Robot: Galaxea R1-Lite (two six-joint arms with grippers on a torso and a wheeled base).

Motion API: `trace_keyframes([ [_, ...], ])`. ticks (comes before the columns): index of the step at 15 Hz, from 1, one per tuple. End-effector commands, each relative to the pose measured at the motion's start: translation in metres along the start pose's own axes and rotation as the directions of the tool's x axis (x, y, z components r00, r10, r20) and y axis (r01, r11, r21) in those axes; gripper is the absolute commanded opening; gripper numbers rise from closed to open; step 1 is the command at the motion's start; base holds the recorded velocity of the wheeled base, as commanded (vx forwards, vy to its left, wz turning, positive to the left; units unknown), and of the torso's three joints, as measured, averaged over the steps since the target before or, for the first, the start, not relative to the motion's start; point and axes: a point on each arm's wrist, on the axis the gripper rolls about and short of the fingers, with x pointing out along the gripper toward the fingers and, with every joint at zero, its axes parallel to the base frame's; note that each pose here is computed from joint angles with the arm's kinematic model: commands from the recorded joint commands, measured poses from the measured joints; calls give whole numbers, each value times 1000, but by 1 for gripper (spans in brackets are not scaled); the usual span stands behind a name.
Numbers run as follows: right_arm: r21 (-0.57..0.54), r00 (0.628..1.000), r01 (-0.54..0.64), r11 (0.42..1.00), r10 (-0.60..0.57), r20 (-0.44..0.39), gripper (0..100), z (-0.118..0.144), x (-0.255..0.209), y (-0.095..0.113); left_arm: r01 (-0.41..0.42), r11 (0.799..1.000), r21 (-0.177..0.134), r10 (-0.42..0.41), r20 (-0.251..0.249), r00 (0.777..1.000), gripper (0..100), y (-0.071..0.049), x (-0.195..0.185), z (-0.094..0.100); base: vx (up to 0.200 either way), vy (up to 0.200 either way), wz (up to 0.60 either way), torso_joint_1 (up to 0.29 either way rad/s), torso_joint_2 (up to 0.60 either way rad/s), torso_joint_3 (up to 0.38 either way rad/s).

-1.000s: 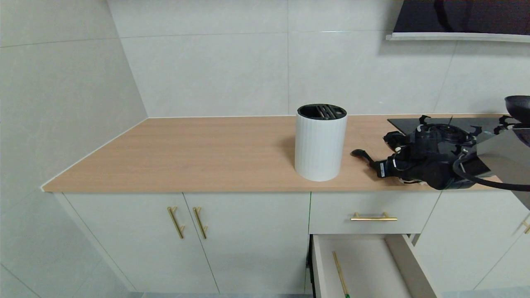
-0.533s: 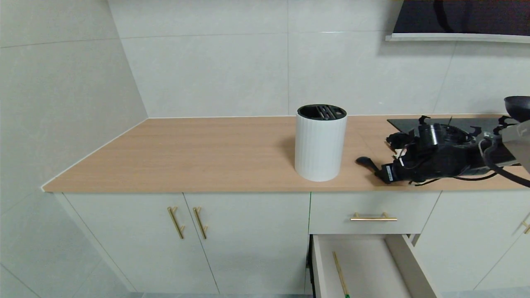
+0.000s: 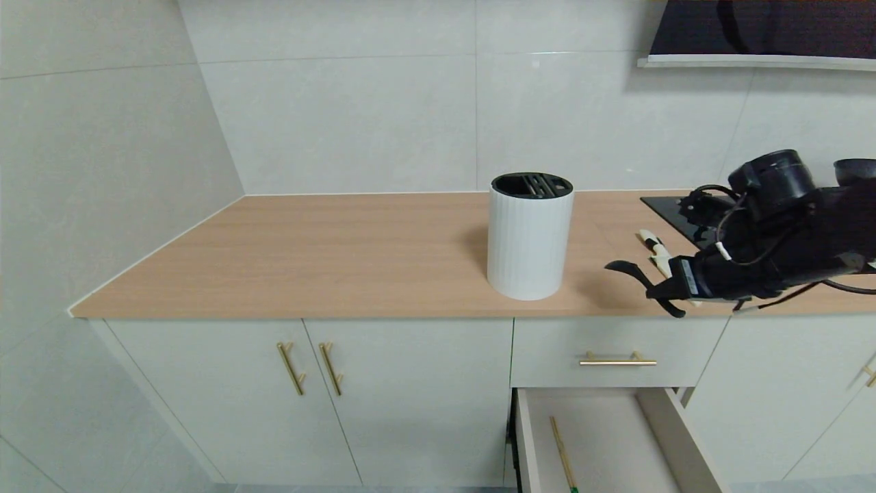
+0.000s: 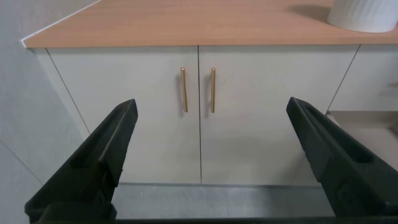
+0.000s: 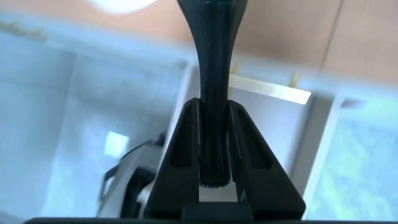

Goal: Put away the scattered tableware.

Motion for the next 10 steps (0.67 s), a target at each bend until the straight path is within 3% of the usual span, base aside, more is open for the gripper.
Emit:
trace_keyframes([
  [1,-6,999,-14,1000,14,46,0,-32,-54,13,-3,1000,0,3,0,1000,100,0,0,0,0,0,0,0,0,0],
  [3,-9,999,-15,1000,15,47,0,-51,-59,13,0,1000,0,0,0,1000,100,0,0,0,0,0,0,0,0,0],
  [6,-28,991,-15,999,18,131,0,-82,-48,7,-3,1000,0,3,0,1000,100,0,0,0,0,0,0,0,0,0],
  [10,-25,990,23,999,-19,137,0,-89,-29,0,-1,1000,0,1,0,1000,100,0,0,0,0,0,0,0,0,0],
])
